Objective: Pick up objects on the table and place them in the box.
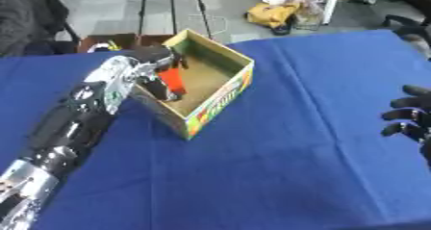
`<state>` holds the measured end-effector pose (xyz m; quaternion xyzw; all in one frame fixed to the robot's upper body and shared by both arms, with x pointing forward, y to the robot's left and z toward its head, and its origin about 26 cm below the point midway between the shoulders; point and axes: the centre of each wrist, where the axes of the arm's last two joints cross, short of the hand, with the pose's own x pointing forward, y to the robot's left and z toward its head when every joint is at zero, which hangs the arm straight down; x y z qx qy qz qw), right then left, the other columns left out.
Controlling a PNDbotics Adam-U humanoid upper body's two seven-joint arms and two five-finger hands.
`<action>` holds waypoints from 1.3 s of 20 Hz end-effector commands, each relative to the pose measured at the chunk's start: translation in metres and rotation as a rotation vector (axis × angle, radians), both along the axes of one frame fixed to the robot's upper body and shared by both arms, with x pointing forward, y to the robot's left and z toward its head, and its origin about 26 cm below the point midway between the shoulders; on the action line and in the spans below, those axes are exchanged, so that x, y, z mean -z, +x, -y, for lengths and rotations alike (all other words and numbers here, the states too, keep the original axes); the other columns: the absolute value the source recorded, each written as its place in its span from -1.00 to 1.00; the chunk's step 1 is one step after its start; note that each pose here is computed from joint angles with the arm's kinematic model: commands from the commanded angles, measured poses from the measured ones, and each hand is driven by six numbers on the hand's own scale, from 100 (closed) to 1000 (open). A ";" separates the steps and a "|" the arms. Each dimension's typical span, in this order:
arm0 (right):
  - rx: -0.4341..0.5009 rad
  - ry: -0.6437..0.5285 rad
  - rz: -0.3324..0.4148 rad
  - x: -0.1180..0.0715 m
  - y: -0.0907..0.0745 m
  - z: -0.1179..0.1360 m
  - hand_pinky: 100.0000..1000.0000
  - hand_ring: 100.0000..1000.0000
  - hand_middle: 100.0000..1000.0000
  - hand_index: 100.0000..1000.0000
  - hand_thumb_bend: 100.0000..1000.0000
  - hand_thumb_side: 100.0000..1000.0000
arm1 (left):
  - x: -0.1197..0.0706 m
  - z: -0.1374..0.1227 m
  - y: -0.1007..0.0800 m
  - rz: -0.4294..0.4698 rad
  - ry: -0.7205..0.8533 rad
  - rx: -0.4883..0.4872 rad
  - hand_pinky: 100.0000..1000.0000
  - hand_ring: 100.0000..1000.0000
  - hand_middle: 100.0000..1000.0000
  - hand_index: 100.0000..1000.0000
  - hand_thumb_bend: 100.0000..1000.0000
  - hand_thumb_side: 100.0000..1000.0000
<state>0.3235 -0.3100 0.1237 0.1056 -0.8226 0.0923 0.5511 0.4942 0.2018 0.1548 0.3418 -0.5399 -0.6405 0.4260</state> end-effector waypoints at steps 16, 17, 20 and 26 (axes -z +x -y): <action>0.062 0.006 0.051 -0.013 -0.001 0.013 -0.13 0.14 0.13 0.55 -1.00 0.07 | -0.058 -0.073 -0.113 0.614 -1.211 0.142 0.30 0.45 0.41 0.48 0.38 0.54; 0.062 0.005 0.054 -0.013 -0.001 0.012 -0.13 0.14 0.13 0.55 -1.00 0.07 | -0.042 -0.080 -0.122 0.580 -1.282 0.096 0.29 0.45 0.41 0.47 0.39 0.57; 0.064 0.004 0.059 -0.015 -0.001 0.013 -0.13 0.14 0.13 0.55 -1.00 0.07 | -0.004 -0.098 -0.141 0.483 -1.427 -0.051 0.26 0.44 0.39 0.46 0.36 0.62; 0.066 0.008 0.057 -0.014 -0.001 0.013 -0.12 0.14 0.13 0.55 -1.00 0.07 | 0.027 -0.112 -0.159 0.389 -1.559 -0.172 0.24 0.42 0.39 0.48 0.36 0.65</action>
